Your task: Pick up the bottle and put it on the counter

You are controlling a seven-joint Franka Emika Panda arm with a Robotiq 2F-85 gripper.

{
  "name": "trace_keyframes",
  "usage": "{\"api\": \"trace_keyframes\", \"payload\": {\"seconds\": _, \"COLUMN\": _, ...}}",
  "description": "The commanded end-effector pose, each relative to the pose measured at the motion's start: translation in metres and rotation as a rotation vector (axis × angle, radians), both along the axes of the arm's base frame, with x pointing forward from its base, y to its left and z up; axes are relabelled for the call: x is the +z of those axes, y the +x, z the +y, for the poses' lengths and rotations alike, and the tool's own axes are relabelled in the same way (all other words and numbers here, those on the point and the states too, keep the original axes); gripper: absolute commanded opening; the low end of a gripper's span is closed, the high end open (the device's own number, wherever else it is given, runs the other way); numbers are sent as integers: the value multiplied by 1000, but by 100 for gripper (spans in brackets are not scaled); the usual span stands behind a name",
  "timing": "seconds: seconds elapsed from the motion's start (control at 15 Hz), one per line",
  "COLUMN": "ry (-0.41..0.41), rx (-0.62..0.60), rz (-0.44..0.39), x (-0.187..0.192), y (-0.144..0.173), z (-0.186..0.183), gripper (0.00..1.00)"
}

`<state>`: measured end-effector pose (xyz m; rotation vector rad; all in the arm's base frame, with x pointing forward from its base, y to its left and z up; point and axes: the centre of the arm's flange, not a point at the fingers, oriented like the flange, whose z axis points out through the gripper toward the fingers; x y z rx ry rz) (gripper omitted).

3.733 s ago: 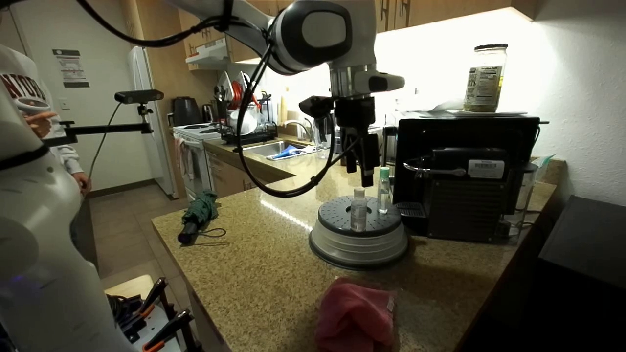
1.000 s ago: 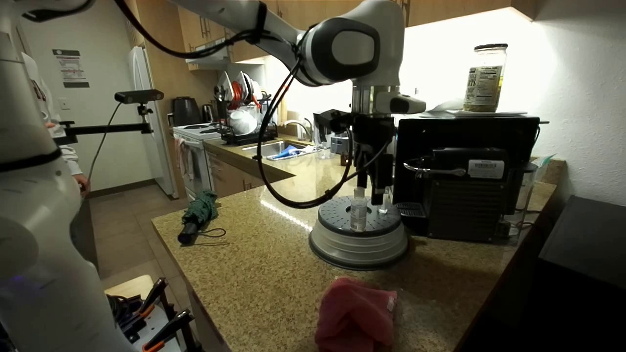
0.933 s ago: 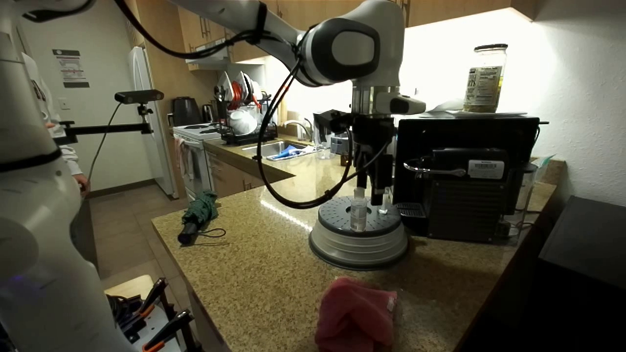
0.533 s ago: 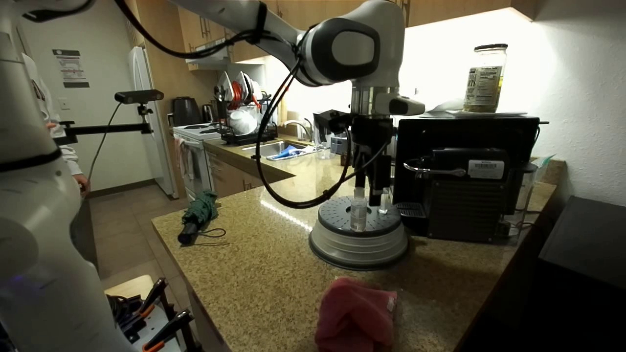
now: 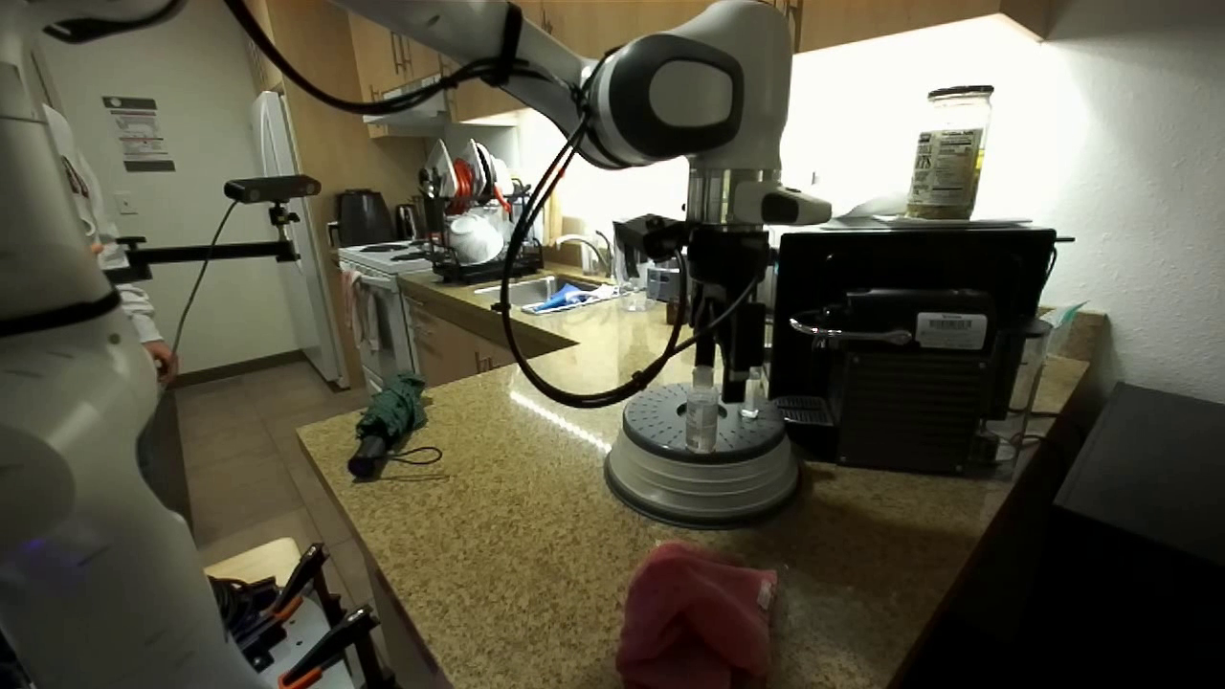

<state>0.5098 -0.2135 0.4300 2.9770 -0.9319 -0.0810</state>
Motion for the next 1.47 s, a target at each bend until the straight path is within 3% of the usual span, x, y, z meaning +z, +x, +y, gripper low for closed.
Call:
{"api": "trace_keyframes", "payload": {"seconds": 0.0, "ry": 0, "rx": 0, "rz": 0, "x": 0, "y": 0, "z": 0, "gripper": 100}}
{"api": "trace_keyframes", "payload": {"seconds": 1.0, "ry": 3, "rx": -1, "rz": -2, "x": 0, "y": 0, "z": 2, "gripper": 100}}
{"api": "trace_keyframes", "payload": {"seconds": 1.07, "ry": 3, "rx": -1, "rz": -3, "x": 0, "y": -1, "z": 2, "gripper": 75}}
{"api": "trace_keyframes", "payload": {"seconds": 1.13, "ry": 4, "rx": 1, "rz": -5, "x": 0, "y": -1, "z": 2, "gripper": 74}}
{"api": "trace_keyframes", "payload": {"seconds": 1.4, "ry": 7, "rx": -1, "rz": -5, "x": 0, "y": -1, "z": 1, "gripper": 47}}
